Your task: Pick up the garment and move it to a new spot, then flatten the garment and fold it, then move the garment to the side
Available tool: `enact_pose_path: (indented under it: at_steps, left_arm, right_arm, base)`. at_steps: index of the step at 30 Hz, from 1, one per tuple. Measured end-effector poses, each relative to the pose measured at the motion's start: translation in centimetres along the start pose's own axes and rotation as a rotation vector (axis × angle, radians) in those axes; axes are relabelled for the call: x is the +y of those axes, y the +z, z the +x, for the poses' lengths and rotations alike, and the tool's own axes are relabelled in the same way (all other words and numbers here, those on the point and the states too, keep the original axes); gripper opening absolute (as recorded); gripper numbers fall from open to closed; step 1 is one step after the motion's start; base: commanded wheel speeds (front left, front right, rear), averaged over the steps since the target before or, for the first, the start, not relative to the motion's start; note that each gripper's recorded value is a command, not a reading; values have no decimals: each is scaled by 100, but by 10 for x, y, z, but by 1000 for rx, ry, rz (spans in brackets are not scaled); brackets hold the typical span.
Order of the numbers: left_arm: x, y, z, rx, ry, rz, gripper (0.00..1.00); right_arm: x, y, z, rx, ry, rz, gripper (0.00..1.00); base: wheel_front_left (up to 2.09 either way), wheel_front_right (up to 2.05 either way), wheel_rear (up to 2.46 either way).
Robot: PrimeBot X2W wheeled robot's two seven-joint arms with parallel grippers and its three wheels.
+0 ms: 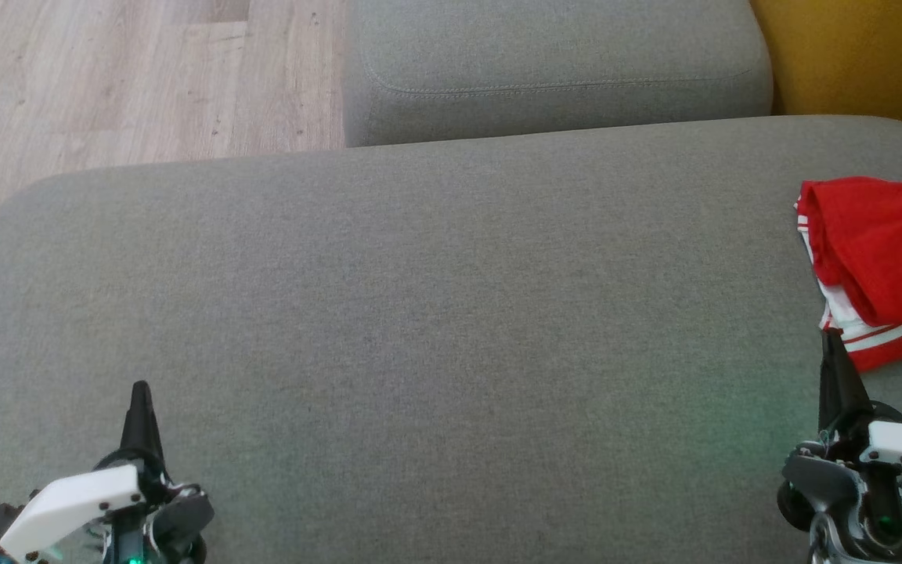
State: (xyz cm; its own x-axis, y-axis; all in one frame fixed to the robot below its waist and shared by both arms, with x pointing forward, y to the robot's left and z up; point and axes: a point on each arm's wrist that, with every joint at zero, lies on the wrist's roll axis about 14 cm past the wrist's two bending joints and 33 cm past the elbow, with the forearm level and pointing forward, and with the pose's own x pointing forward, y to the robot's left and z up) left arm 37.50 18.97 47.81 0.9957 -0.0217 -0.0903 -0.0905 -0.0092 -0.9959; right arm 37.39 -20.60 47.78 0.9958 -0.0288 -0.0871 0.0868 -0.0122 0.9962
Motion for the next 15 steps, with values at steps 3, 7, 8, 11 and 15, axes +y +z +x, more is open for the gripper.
enact_pose_path:
  at_steps: [3,7,8,11,15]
  left_arm:
    - [0,0,0,2,0,-1,0]
    - [0,0,0,2,0,-1,0]
    - [0,0,0,1,0,-2,0]
    - [0,0,0,1,0,-2,0]
    - [0,0,0,1,0,-3,0]
  right_arm:
    - [0,0,0,-1,0,0,0]
    - [0,0,0,-1,0,0,0]
    - [0,0,0,-1,0,0,0]
    - [0,1,0,-2,0,0,0]
    - [0,1,0,-2,0,0,0]
  base:
    - [0,0,0]
    - [0,0,0]
    - [0,0,0]
    - [0,0,0]
    - [0,0,0]
